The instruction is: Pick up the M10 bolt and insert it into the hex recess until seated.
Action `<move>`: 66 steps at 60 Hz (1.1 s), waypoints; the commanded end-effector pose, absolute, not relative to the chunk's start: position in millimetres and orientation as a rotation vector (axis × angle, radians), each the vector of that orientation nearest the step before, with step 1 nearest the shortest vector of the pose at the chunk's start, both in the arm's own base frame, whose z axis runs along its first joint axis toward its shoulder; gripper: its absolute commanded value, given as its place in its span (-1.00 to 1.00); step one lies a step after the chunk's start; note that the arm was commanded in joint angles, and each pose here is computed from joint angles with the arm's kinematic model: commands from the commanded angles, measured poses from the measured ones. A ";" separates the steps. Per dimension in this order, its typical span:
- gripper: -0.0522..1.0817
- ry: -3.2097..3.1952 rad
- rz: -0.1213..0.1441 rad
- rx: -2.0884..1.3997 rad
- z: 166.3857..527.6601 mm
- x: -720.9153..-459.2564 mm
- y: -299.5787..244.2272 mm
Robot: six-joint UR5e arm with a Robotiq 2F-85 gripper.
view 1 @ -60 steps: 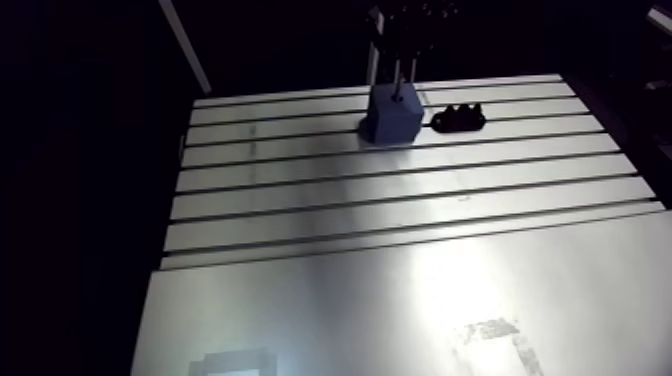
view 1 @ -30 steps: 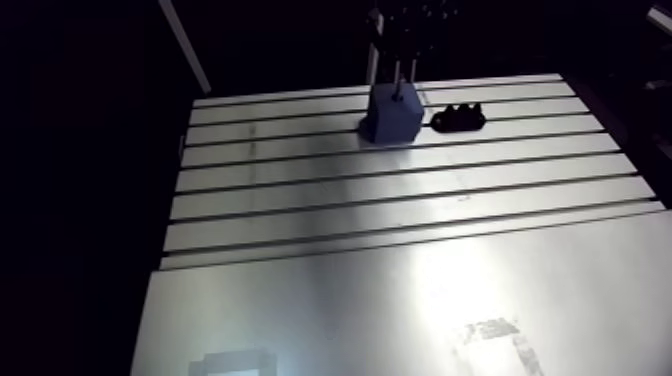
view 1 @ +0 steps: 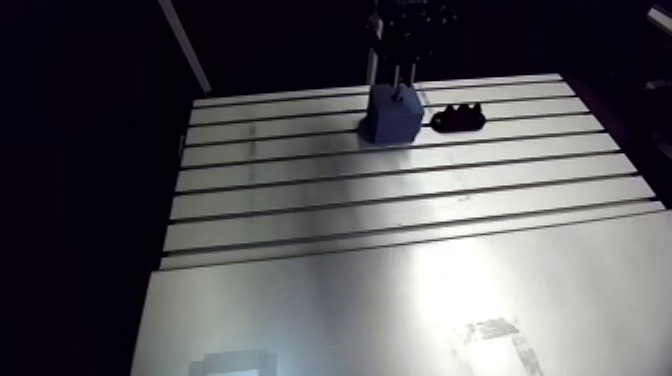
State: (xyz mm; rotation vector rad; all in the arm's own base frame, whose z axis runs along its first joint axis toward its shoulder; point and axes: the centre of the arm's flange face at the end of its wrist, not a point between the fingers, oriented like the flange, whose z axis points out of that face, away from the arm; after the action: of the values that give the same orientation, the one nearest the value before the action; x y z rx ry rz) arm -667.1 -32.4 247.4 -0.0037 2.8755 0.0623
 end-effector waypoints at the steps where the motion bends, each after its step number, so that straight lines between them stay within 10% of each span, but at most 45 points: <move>1: 0.50 2.871 0.061 -0.003 245.2 -666.5 -32.0; 23: 0.18 2.871 0.061 -0.001 245.2 -666.5 -32.0; 31: -0.88 2.874 0.062 0.004 246.3 -666.5 -32.0; 66: -0.89 2.969 0.060 0.007 279.4 -667.8 -34.4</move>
State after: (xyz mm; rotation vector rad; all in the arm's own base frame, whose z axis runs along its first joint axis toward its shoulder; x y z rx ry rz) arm -668.8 -32.8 260.8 0.0071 2.9371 0.0601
